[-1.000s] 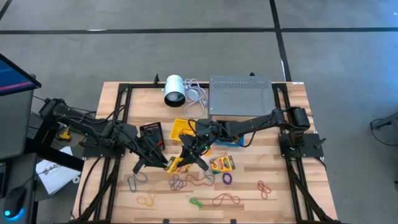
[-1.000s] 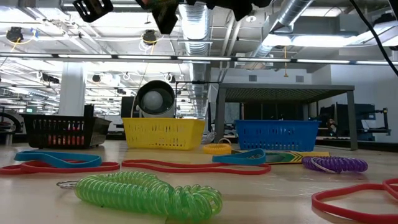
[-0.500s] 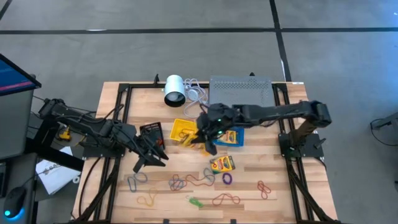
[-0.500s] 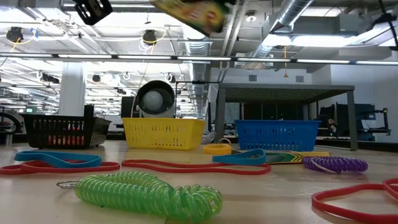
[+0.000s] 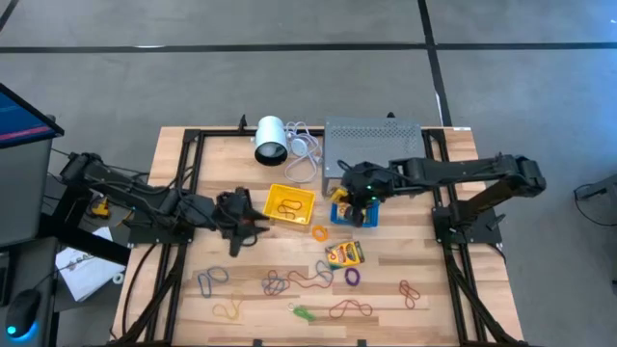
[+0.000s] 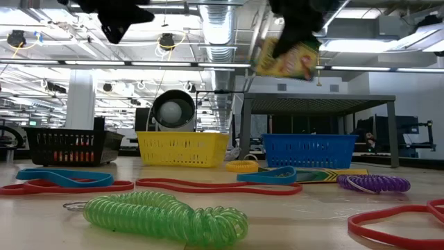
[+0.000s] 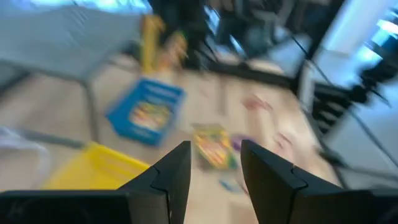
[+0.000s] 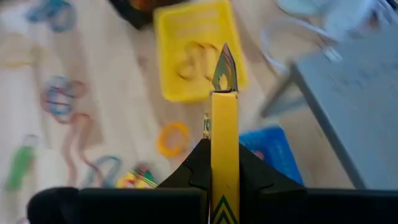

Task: Pick & Place Office Desk Supplies
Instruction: Put the right crayon box into the blue bin

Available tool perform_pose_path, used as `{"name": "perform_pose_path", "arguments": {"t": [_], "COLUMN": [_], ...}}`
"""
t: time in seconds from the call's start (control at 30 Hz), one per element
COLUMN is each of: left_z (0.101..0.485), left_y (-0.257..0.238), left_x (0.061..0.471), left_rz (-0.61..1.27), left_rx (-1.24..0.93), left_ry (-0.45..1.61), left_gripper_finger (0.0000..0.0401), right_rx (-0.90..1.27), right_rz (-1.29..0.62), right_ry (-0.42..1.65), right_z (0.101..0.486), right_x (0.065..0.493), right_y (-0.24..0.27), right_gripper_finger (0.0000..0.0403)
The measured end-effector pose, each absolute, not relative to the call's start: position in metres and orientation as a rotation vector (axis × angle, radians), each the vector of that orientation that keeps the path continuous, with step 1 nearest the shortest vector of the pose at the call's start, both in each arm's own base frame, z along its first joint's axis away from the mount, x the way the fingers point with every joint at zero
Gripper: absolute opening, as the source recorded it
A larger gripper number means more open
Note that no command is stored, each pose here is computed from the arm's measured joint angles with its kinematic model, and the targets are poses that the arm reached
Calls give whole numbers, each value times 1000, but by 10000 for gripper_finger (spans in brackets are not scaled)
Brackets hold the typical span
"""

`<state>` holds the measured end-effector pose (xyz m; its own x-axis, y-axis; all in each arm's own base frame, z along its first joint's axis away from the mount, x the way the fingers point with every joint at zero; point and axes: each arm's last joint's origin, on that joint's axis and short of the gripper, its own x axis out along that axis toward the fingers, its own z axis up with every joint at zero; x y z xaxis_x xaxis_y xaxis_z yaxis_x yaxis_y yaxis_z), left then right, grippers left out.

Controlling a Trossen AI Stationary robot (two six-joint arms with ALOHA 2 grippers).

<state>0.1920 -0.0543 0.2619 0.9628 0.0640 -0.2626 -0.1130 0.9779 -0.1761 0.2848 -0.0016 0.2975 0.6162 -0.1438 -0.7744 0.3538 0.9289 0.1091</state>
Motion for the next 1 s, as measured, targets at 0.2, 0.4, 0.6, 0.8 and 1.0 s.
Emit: {"name": "perform_pose_path", "arguments": {"t": [0.2, 0.4, 0.6, 0.8, 1.0], "left_z": [243, 223, 221, 220, 220], "left_y": [-52, -46, -43, -44, -44], "left_x": [189, 184, 184, 184, 184], "left_rz": [95, 116, 131, 96, 86], "left_rx": [-191, -230, -234, -234, -233], "left_ry": [43, 14, 18, 25, 28], "left_gripper_finger": [136, 135, 135, 135, 135], "right_rx": [273, 249, 210, 170, 141], "right_rz": [-356, -363, -359, -364, -393], "right_ry": [912, 1003, 1073, 1153, 1197], "right_z": [275, 253, 236, 215, 201], "right_x": [271, 273, 283, 292, 298], "right_y": [-6, -6, -8, -10, -17], "right_gripper_finger": [24, 24, 24, 24, 24]}}
